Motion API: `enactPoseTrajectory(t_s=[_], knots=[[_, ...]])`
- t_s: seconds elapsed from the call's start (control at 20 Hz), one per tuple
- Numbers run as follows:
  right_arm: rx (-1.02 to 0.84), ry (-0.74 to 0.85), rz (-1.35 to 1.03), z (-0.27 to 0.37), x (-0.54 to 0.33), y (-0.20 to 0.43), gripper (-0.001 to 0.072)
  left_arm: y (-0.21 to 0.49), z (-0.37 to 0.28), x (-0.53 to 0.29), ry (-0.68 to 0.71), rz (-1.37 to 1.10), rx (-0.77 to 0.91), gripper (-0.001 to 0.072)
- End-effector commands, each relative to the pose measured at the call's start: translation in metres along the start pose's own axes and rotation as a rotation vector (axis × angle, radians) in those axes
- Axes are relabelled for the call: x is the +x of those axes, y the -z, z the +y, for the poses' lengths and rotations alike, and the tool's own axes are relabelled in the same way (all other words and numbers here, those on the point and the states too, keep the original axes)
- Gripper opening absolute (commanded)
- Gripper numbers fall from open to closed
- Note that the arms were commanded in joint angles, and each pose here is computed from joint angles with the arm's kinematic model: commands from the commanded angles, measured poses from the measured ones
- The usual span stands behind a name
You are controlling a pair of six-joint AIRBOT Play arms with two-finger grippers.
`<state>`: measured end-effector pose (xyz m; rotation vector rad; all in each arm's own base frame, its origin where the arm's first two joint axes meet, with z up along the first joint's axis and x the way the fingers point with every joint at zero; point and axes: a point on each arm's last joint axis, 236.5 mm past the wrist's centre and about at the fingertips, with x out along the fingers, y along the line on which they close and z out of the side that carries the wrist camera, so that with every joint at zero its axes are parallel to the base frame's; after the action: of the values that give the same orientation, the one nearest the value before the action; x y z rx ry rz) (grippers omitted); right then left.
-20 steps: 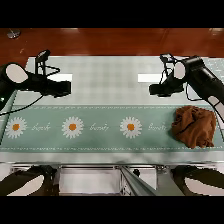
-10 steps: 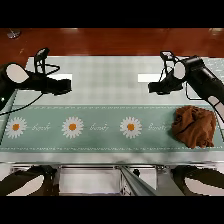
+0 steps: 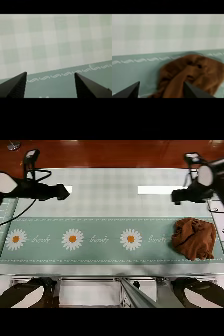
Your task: Fold the shirts.
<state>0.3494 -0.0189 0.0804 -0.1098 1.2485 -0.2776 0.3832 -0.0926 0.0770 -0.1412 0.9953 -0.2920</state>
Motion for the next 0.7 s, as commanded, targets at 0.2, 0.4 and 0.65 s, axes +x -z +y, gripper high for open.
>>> enactPoseTrajectory(t_s=[0.2,0.4,0.65], knots=[[0.47,0.026,0.094,-0.09,0.048,0.131,0.0625,0.115,-0.026,-0.008,0.13,0.065,-0.084,0.0702],[0.551,-0.041,0.215,-0.076,0.103,0.169,0.0625,0.145,-0.02,0.011,0.126,0.153,-0.115,0.0702],[0.498,-0.162,0.288,-0.045,0.142,0.162,0.0545,0.146,-0.017,0.03,0.128,0.184,-0.16,0.0702]])
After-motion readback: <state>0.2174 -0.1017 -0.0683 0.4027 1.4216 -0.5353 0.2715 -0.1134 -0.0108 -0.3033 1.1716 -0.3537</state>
